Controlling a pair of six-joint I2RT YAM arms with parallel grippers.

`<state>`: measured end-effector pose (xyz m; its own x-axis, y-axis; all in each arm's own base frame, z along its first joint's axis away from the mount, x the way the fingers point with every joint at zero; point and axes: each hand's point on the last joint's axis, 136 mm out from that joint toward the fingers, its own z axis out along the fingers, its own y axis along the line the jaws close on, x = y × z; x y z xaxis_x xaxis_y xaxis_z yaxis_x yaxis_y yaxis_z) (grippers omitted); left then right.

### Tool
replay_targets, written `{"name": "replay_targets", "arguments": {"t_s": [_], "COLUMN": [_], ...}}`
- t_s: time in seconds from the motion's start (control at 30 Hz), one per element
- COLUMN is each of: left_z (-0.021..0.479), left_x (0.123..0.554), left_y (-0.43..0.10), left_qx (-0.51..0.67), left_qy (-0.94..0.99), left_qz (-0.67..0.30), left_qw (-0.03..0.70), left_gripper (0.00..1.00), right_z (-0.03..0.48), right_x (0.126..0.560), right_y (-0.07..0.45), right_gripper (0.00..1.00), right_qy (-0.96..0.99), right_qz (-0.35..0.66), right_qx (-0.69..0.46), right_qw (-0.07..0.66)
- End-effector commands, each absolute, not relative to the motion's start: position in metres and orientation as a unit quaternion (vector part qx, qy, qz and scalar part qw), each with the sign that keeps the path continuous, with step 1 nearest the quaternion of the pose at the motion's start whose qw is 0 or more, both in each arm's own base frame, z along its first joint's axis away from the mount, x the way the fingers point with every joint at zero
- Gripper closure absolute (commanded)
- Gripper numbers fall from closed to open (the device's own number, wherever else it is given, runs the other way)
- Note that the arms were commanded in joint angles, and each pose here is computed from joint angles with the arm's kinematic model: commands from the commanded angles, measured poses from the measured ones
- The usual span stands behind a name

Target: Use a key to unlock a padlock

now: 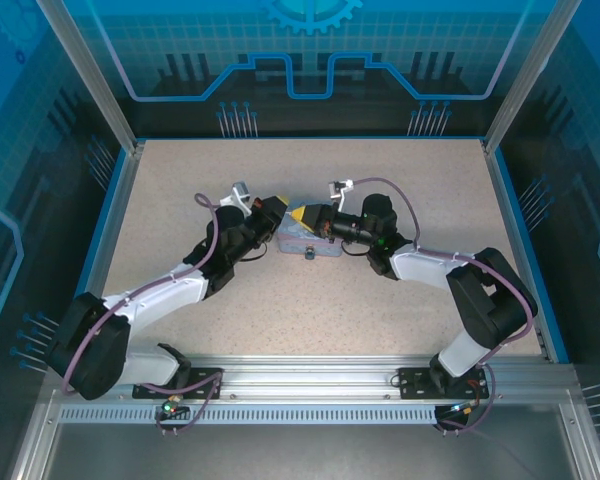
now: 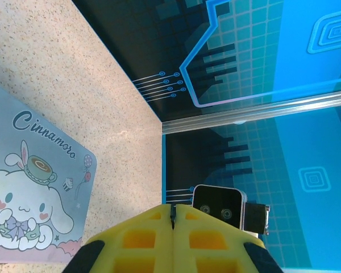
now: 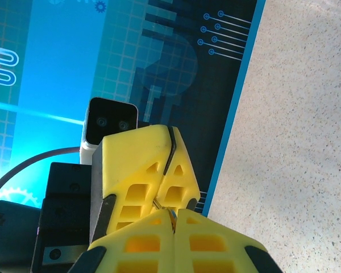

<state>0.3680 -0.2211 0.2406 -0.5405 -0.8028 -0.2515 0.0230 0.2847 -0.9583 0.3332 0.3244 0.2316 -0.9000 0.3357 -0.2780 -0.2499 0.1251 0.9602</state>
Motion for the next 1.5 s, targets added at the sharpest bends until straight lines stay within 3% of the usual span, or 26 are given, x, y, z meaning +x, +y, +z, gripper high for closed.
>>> {"name": "replay_targets", "arguments": {"t_s": [0.0,0.13,0.33,0.63,0.9,1.17,1.47], "left_z": [0.248,0.263,0.269,0.209,0.144,0.097,0.078], "left_x": [0.365,0.360,0.338,0.301,0.277,0.285,0.299], "left_y": [-0.211,-0.198,-0.177,-0.209,-0.252,-0.259,-0.258], "left_qx": [-0.272,-0.254,-0.200,-0.043,0.079,0.081,0.091], "left_qy": [0.698,0.708,0.760,0.855,0.881,0.885,0.891], "left_qz": [-0.516,-0.490,-0.419,-0.372,-0.324,-0.303,-0.265], "left_qw": [0.416,0.440,0.455,0.359,0.334,0.346,0.358], "left_gripper": [0.79,0.55,0.38,0.06,0.03,0.01,0.01], "right_z": [0.237,0.229,0.213,0.186,0.161,0.133,0.104], "right_x": [0.334,0.332,0.330,0.349,0.375,0.392,0.405], "right_y": [0.320,0.313,0.291,0.232,0.212,0.213,0.225], "right_gripper": [1.00,1.00,1.00,1.00,1.00,1.00,1.00], "right_qy": [0.714,0.727,0.750,0.800,0.813,0.824,0.835], "right_qz": [0.657,0.643,0.611,0.529,0.505,0.490,0.488], "right_qx": [0.022,0.027,0.033,0.082,0.125,0.142,0.132], "right_qw": [0.241,0.241,0.250,0.273,0.262,0.247,0.216]}}
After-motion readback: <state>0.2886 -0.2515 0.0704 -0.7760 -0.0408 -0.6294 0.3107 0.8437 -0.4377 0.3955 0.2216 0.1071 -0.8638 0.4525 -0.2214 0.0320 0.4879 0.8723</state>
